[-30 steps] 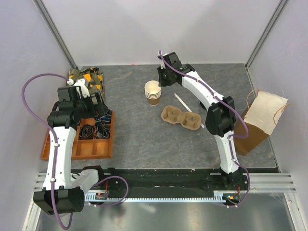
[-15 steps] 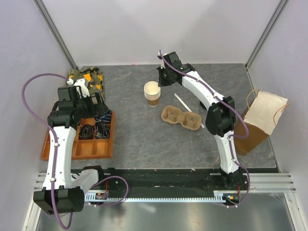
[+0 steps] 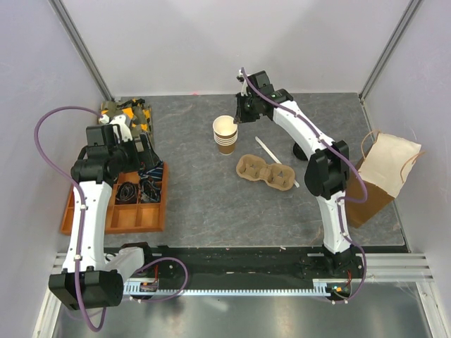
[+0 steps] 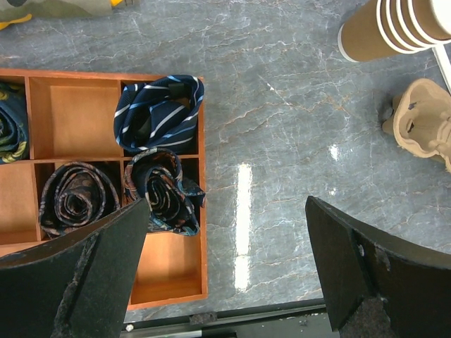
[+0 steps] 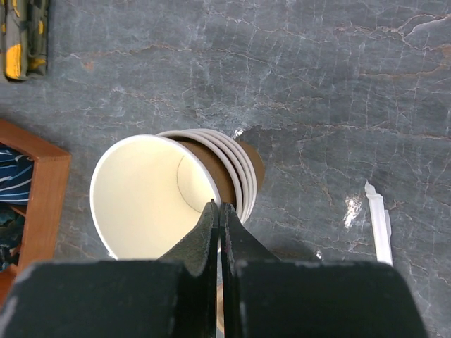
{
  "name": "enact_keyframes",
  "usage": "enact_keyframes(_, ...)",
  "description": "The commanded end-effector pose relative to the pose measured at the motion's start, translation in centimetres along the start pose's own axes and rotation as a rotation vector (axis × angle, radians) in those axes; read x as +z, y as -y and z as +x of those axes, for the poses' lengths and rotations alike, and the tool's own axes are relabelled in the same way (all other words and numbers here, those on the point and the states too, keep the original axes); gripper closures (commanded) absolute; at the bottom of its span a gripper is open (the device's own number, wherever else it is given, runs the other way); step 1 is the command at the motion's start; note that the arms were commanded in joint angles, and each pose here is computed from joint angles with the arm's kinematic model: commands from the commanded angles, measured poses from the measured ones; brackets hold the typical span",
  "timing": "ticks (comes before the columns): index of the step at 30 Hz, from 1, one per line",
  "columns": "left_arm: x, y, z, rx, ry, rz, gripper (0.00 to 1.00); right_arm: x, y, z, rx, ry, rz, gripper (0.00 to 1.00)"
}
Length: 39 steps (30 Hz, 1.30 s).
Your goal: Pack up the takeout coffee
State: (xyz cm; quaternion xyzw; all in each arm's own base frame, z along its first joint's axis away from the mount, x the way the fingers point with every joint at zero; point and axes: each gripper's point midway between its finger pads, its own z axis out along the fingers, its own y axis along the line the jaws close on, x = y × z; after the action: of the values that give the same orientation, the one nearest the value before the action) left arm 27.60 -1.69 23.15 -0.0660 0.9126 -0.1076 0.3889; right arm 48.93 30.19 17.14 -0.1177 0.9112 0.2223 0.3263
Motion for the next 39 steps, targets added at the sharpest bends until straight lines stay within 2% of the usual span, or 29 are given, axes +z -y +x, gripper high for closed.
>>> enact_keyframes(1, -0.4, 0.8, -2.0, -0.014, 0.063, 0.031, 0.00, -4.6, -2.7, -4.5, 0.012, 0.125, -0.101, 1.00)
enact_keyframes(8, -0.4, 1.1, -2.0, -0.008, 0.063, 0.049, 0.00, -5.7, -3.0, -5.3, 0.025, 0.140, -0.149, 1.00)
enact_keyframes(17, -1.0, 1.8, -3.0, 0.004, 0.090, 0.080, 0.00, -12.5, -3.7, -9.4, 0.019, 0.278, -0.223, 1.00)
enact_keyframes(21, -1.4, 2.7, -3.3, 0.014, 0.097, 0.127, 0.00, -14.5, -5.6, -9.3, 0.010, 0.283, -0.320, 1.00)
enact_keyframes(22, -1.6, 3.1, -3.4, 0.011, 0.103, 0.144, 0.00, -14.4, -6.4, -8.0, 0.012, 0.239, -0.379, 1.00)
enact_keyframes(24, -2.0, 3.8, -3.5, 0.015, 0.115, 0.183, 0.00, -16.2, -7.8, -7.5, 0.001, 0.238, -0.454, 1.00)
enact_keyframes(25, -2.6, 4.1, -3.7, 0.027, 0.140, 0.197, 0.00, -15.7, -8.1, -5.7, 0.006, 0.189, -0.484, 1.00)
enact_keyframes(27, -3.1, 4.9, -3.9, 0.054, 0.181, 0.244, 0.00, -16.9, -9.0, -4.2, -0.018, 0.180, -0.514, 1.00)
enact_keyframes(28, -4.2, 5.3, -4.2, 0.070, 0.231, 0.259, 0.00, -15.8, -9.2, -1.7, -0.040, 0.125, -0.516, 1.00)
enact_keyframes(32, -5.7, 6.6, -4.2, 0.139, 0.325, 0.330, 0.00, -15.6, -10.0, 4.0, -0.139, 0.041, -0.488, 1.00)
enact_keyframes(37, -5.6, 6.6, -3.8, 0.135, 0.295, 0.329, 0.00, -13.6, -9.8, 11.8, -0.294, -0.092, -0.392, 1.00)
enact_keyframes(39, -5.0, 6.3, -3.5, 0.119, 0.262, 0.320, 0.00, -13.1, -9.4, 13.3, -0.360, -0.109, -0.347, 1.00)
